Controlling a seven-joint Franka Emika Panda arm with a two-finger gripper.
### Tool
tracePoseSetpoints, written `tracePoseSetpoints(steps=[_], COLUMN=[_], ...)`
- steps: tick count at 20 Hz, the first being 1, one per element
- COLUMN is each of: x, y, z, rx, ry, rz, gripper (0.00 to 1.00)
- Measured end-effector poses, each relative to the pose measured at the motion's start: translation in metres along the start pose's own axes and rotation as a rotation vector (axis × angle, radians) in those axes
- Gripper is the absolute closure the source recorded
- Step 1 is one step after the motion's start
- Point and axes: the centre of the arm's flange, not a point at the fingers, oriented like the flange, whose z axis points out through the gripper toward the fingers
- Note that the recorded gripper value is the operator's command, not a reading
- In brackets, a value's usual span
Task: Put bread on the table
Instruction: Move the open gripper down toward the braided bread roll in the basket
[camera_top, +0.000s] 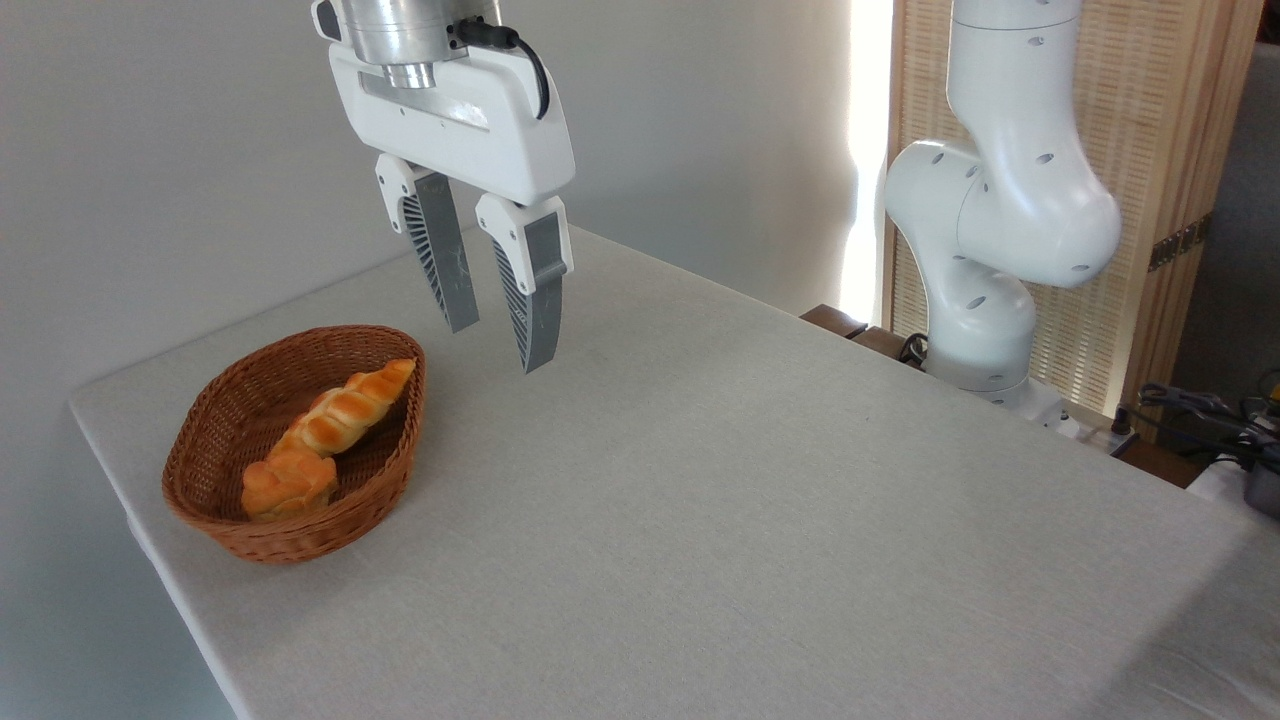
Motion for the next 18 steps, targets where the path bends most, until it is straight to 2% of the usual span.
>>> tracePoseSetpoints(steps=[14,18], x=[0.002,0.020], y=[0.002,0.029], z=[0.000,0.005], rx=[-0.001,-0.028], ry=[-0.001,0.007], rz=[0.007,0.061], gripper=[0.00,0.00])
